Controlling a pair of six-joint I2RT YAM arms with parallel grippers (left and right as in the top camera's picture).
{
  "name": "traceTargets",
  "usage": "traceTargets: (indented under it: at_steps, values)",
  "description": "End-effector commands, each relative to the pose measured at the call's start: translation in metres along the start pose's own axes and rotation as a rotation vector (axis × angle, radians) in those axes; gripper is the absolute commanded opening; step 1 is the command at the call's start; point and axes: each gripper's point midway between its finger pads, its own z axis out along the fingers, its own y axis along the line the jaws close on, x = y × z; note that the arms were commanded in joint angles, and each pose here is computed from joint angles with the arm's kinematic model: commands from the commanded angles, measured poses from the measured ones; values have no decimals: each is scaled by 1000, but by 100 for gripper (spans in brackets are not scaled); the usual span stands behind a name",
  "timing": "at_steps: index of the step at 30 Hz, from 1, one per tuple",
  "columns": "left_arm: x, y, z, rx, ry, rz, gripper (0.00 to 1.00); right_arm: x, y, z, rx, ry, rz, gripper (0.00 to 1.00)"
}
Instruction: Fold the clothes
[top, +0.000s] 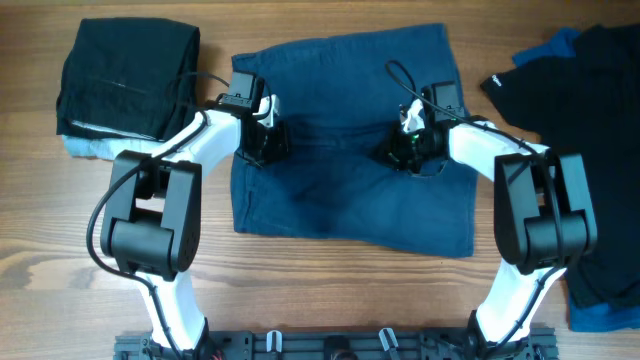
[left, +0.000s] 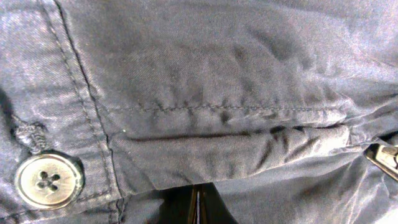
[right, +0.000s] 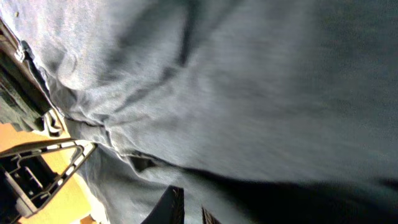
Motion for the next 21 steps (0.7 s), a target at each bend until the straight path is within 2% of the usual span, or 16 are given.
traceTargets:
  at_steps: [1, 7, 12, 14, 19, 21]
  values:
    - [11, 39, 17, -155, 29, -29, 4, -10, -31, -13, 67, -28, -4, 11]
    - [13, 40, 17, -159, 42, -4, 4, -39, -81, -59, 88, -112, 58, 13]
    - [13, 40, 17, -158, 42, 0, 4, -64, -150, -105, 242, -229, 74, 14]
    - [12, 40, 17, -156, 42, 46, 4, -68, -163, -117, 262, -252, 88, 16]
    - [-20, 11, -23, -109, -89, 90, 4, -81, -146, -148, 267, -259, 59, 20]
    - [-44, -21, -74, -59, -230, 140, 6, -90, -107, -189, 261, -311, 3, 22]
